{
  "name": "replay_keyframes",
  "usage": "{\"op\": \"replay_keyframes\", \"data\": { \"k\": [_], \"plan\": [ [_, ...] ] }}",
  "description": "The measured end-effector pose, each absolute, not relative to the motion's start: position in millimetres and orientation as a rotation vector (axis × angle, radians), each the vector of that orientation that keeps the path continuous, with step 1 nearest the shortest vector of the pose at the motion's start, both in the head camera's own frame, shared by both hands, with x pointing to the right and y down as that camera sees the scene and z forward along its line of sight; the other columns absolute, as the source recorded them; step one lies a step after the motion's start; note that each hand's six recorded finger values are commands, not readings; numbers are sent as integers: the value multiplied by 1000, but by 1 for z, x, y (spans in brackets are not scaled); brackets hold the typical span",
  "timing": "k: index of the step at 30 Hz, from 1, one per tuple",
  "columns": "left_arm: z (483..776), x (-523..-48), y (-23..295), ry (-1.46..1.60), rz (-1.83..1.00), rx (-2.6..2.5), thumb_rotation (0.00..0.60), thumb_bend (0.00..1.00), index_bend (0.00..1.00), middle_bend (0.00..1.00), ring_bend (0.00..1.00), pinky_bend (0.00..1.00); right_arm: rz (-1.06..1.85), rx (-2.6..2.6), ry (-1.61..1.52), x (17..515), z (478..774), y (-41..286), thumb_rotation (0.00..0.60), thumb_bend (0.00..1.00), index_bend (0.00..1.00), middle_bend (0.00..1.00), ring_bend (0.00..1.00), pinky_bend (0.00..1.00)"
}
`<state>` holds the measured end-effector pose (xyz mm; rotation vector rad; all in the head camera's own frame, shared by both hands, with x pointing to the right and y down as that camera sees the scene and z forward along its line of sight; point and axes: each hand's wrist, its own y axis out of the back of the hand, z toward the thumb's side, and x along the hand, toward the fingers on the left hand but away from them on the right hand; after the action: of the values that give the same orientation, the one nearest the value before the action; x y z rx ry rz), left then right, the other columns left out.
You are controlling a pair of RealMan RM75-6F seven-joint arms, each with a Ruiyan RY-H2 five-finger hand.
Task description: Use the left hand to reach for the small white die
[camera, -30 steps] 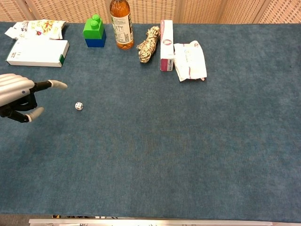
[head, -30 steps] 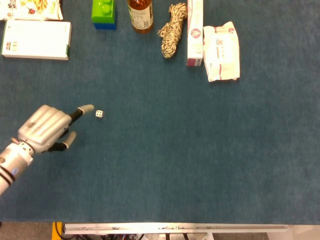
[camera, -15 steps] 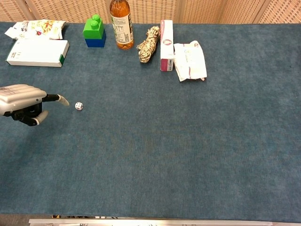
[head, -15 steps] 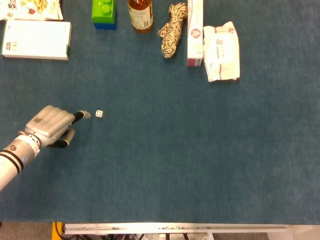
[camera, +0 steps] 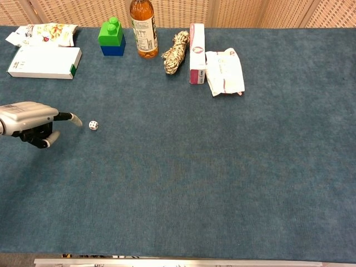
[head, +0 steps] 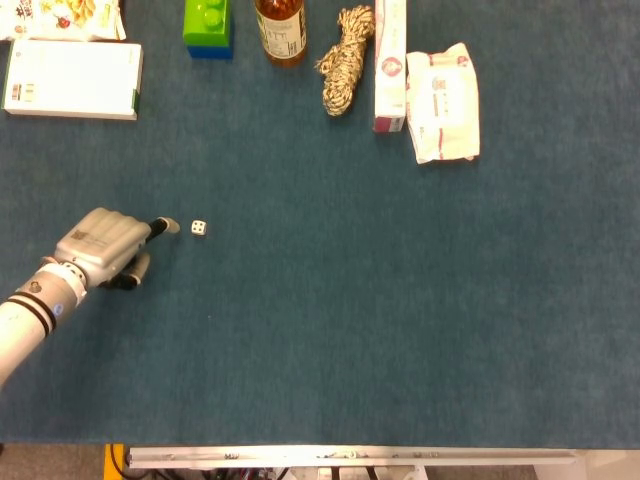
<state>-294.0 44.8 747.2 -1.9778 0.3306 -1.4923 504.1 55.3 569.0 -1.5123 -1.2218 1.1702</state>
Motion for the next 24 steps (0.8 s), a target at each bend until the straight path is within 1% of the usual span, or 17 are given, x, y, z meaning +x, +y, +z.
{"op": "replay_keyframes", "data": {
  "k": [13, 24],
  "plan": [
    [753, -278, 37, 321, -1478, -2005, 600, 669, 166, 1000, 1000, 1000, 1181, -1505, -1236, 511, 568, 58, 600, 290, 239, 341, 195, 172],
    [749, -262, 35, 318, -1457, -2047, 600, 669, 166, 1000, 1000, 1000, 1188, -1506, -1252, 518, 571, 60, 600, 290, 238, 341, 195, 172]
  ]
}}
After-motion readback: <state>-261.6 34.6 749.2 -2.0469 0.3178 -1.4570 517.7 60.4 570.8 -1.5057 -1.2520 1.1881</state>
